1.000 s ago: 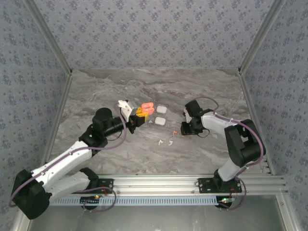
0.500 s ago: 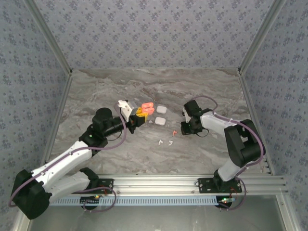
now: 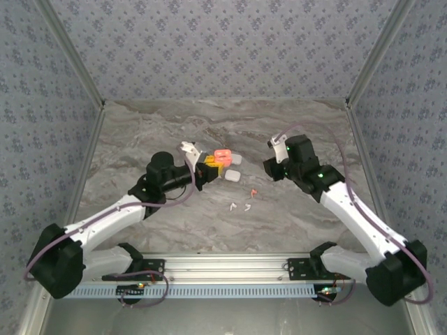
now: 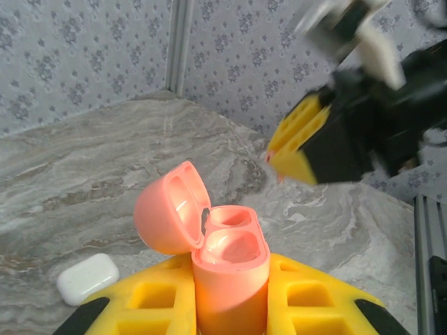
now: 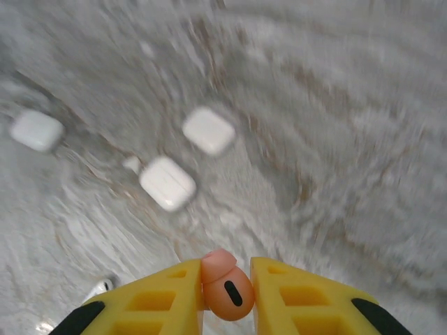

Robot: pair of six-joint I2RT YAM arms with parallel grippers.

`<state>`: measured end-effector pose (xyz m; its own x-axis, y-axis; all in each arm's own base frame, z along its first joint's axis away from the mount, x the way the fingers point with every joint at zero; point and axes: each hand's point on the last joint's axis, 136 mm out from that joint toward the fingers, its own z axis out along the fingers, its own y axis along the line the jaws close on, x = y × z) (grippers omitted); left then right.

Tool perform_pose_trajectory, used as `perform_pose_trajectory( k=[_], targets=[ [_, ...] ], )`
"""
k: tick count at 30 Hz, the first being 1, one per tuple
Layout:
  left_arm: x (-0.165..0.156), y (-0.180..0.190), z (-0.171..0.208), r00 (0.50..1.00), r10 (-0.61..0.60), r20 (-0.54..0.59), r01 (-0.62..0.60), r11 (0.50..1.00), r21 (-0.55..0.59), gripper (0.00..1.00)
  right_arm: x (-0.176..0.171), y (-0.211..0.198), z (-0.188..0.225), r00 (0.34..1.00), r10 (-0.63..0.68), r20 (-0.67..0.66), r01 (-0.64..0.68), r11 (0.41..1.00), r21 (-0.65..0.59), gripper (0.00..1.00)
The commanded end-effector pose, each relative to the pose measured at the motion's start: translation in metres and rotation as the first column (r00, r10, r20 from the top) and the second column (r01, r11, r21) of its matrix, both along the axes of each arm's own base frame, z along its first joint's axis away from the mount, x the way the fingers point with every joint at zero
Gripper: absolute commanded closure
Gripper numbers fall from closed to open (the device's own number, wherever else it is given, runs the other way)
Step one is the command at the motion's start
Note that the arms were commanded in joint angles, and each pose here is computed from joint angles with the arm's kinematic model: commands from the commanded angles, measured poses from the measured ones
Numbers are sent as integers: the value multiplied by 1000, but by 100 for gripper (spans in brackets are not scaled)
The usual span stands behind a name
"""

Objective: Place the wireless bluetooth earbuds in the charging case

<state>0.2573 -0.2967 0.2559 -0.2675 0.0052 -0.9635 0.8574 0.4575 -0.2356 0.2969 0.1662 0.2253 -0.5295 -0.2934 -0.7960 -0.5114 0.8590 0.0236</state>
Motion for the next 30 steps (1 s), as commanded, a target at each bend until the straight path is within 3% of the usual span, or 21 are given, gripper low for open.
perform_pose_trajectory(
  k=[1,6,14,30],
  targets=[
    [-3,-15,42,996,-73,45,77,991,-109,100,-8,12,54,973,135,189,-128,991,-48,75],
    [-7,-28,42,987,-157,21,158,979,-132,100,-23,33,92,900,298,320,-262,953,-151,74],
    [-19,-37,41,972,-233,22,233,964,-127,100,-31,65,104,815,460,352,-386,884,-262,75],
    [-25,-36,46,968,-245,46,249,962,-115,100,-33,85,87,795,537,280,-453,834,-313,74]
  ],
)
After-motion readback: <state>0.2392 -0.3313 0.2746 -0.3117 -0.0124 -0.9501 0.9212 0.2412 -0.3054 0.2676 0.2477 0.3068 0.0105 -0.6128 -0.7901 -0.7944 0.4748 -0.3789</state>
